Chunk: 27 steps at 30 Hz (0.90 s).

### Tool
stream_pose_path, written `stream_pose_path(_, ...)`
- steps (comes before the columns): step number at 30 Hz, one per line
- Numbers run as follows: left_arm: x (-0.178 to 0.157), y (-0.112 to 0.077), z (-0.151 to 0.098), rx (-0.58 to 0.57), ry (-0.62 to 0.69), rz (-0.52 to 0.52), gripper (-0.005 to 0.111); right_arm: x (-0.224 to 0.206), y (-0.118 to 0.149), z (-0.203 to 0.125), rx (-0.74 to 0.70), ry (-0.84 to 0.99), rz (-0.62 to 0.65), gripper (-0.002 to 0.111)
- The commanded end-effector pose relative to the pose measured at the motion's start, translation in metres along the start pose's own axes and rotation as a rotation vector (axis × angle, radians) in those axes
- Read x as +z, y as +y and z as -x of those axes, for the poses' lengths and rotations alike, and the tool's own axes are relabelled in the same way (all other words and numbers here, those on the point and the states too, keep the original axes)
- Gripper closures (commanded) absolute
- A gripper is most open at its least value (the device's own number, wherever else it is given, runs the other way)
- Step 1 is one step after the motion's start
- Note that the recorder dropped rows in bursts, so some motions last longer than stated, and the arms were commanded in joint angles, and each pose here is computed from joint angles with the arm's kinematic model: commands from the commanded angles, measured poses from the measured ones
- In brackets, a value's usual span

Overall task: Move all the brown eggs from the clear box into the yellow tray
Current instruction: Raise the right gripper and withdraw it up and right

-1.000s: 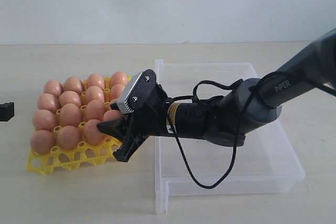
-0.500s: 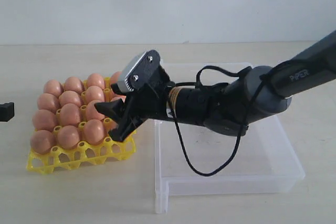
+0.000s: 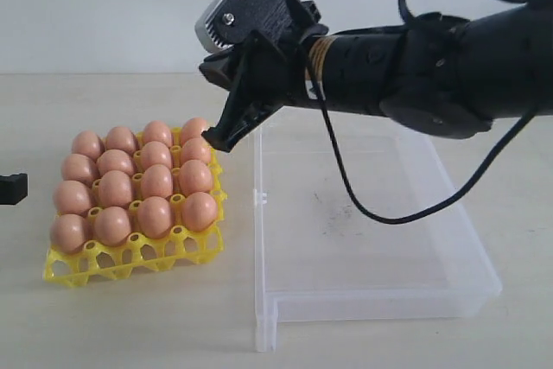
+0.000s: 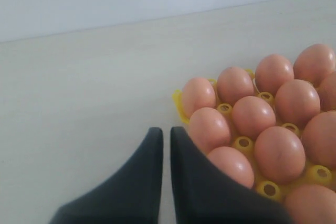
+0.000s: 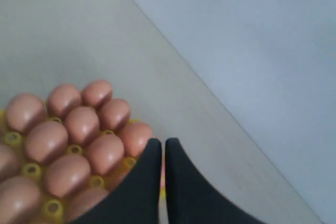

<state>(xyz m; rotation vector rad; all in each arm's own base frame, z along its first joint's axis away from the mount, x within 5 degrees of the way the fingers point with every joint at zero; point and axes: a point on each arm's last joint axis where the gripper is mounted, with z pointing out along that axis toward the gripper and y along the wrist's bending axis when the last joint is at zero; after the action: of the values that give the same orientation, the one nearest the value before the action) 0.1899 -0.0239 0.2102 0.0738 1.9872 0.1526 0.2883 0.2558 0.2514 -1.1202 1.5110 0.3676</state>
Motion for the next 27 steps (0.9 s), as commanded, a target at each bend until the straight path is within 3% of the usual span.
stream_pose_path(1,-0.001,0.001,-0.001,-0.020,0.003,-0.001,0.103,-0.025,-0.015,0.010,-0.046,0.127,-0.092,0.108)
stream_pose_path(10,-0.002,-0.003,-0.003,-0.053,0.029,-0.041,0.103,-0.065,-0.005,0.001,-0.041,0.191,-0.106,0.108)
stream_pose_path(15,-0.013,-0.006,0.002,-0.055,0.003,-0.113,0.103,-0.087,-0.019,-0.016,-0.013,0.245,-0.168,0.108)
stream_pose_path(21,-0.034,-0.003,0.013,-0.085,-0.080,-0.164,0.103,-0.105,-0.046,-0.048,0.200,0.334,-0.298,0.108)
stream_pose_path(27,-0.046,0.001,0.020,-0.098,-0.153,-0.160,0.103,-0.111,-0.050,-0.058,0.323,0.420,-0.352,0.108)
